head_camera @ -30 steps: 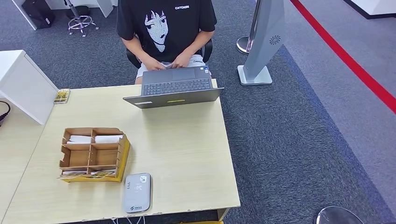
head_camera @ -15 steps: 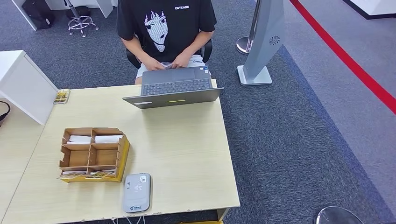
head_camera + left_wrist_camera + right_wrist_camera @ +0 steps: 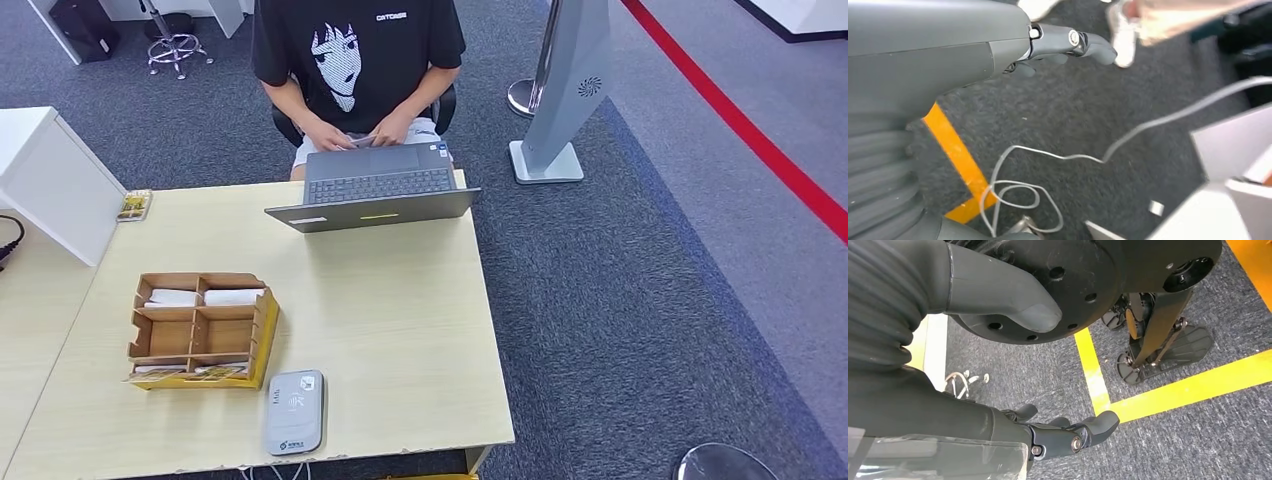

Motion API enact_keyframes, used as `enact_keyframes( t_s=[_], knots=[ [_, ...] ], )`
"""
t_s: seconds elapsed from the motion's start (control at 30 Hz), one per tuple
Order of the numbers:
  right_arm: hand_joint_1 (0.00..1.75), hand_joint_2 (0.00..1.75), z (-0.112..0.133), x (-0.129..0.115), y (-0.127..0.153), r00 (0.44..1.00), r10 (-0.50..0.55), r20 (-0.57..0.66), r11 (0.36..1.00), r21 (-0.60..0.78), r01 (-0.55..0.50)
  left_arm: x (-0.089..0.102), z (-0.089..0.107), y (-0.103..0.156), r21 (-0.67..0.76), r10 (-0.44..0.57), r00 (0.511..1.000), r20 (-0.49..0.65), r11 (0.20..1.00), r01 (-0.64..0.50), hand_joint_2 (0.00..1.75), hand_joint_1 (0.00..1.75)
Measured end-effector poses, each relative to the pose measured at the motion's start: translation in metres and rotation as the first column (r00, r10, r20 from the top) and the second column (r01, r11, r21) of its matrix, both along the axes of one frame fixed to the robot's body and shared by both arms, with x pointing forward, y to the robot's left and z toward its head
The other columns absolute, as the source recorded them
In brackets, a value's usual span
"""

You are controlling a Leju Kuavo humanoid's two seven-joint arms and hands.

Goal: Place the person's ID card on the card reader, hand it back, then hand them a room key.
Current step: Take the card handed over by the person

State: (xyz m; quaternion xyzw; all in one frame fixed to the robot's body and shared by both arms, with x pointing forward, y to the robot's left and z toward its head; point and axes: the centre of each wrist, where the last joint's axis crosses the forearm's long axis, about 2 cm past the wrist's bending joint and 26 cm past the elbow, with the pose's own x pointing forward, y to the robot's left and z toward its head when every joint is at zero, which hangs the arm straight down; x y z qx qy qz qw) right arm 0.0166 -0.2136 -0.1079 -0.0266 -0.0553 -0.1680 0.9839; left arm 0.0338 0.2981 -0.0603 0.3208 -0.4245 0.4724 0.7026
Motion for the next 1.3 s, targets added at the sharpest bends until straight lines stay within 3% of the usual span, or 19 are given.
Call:
enact_keyframes(
  t_s=[0.13, 0.33, 0.43, 0.53, 0.63, 0.7, 0.9, 0.97, 1.03, 1.2, 1.3],
  knots=[
    [0.00, 1.75, 0.000, 0.000, 0.002, 1.000, -0.017, 0.005, 1.000, -0.008, 0.017, -0.001, 0.023, 0.005, 0.149, -0.095, 0.994, 0.060, 0.985, 0.085, 1.75, 0.00],
    [0.00, 1.75, 0.001, 0.000, 0.007, 0.998, -0.052, 0.030, 0.999, -0.009, 0.052, 0.011, 0.085, 0.012, 0.404, -0.280, 0.939, 0.200, 0.897, 0.182, 1.75, 0.00],
    [0.00, 1.75, 0.002, 0.000, 0.010, 0.997, -0.076, 0.017, 0.997, -0.012, 0.076, 0.020, 0.120, 0.011, 0.532, -0.395, 0.881, 0.262, 0.820, 0.210, 1.75, 0.00],
    [0.00, 1.75, 0.002, 0.000, 0.012, 0.996, -0.087, 0.005, 0.996, -0.007, 0.087, 0.028, 0.151, 0.010, 0.588, -0.520, 0.792, 0.320, 0.764, 0.264, 1.75, 0.00],
    [0.00, 1.75, 0.002, 0.000, 0.011, 0.996, -0.085, 0.001, 0.996, 0.005, 0.085, 0.033, 0.173, 0.011, 0.614, -0.613, 0.704, 0.360, 0.723, 0.316, 1.75, 0.00],
    [0.00, 1.75, 0.002, 0.000, 0.011, 0.997, -0.073, 0.006, 0.997, 0.016, 0.073, 0.036, 0.183, 0.014, 0.647, -0.652, 0.675, 0.346, 0.687, 0.332, 1.75, 0.00],
    [0.00, 1.75, 0.000, 0.001, 0.001, 0.999, -0.011, 0.038, 0.999, 0.048, 0.009, 0.054, 0.209, 0.034, 0.787, -0.745, 0.633, 0.212, 0.514, 0.341, 1.75, 0.00],
    [0.00, 1.75, -0.001, 0.001, -0.003, 0.999, 0.017, 0.051, 0.998, 0.057, -0.020, 0.063, 0.215, 0.042, 0.827, -0.778, 0.615, 0.128, 0.427, 0.367, 1.75, 0.00],
    [0.00, 1.75, -0.001, 0.001, -0.008, 0.997, 0.047, 0.061, 0.997, 0.066, -0.051, 0.074, 0.221, 0.052, 0.863, -0.772, 0.635, -0.009, 0.314, 0.395, 1.75, 0.00],
    [0.00, 1.75, -0.003, 0.001, -0.018, 0.990, 0.123, 0.068, 0.989, 0.073, -0.128, 0.099, 0.231, 0.080, 0.893, -0.586, 0.739, -0.331, 0.057, 0.446, 1.75, 0.00],
    [0.00, 1.75, -0.003, 0.001, -0.022, 0.982, 0.168, 0.083, 0.982, 0.069, -0.174, 0.115, 0.234, 0.094, 0.847, -0.401, 0.758, -0.515, -0.100, 0.522, 1.75, 0.00]
  ],
)
